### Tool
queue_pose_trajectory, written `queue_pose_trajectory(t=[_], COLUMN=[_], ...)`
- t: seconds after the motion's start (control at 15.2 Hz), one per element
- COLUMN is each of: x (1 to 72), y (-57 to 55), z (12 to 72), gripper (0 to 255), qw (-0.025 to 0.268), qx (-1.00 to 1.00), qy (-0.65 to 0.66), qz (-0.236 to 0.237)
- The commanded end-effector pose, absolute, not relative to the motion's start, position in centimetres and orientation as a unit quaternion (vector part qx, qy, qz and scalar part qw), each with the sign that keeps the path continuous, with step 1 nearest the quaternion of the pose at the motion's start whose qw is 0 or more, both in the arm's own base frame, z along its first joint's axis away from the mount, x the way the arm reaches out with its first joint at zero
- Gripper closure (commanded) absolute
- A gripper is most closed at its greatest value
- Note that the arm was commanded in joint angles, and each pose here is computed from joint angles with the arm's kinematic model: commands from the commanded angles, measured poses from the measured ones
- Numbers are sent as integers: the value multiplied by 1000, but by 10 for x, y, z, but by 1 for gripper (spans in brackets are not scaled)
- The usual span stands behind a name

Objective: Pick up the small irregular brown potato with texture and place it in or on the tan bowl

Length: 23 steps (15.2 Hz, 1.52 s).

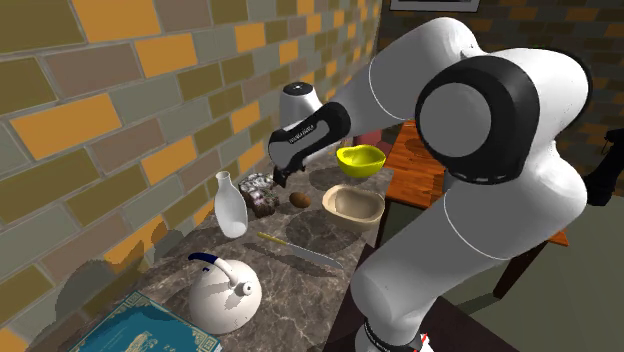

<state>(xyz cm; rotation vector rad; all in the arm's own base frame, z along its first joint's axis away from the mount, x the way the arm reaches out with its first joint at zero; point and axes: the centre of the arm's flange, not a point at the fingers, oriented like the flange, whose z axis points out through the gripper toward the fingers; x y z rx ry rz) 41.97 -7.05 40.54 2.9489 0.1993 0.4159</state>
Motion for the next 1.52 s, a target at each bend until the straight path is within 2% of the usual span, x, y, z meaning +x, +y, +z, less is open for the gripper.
queue_pose_trajectory(t=[0.0, 0.92, 1.45], x=[430, 500, 513], y=[-78, -151, -160], z=[382, 231, 193], gripper=[0, 0, 0], qw=[83, 111, 112], qx=[984, 980, 980], qy=[66, 62, 62], qz=[142, 151, 152])
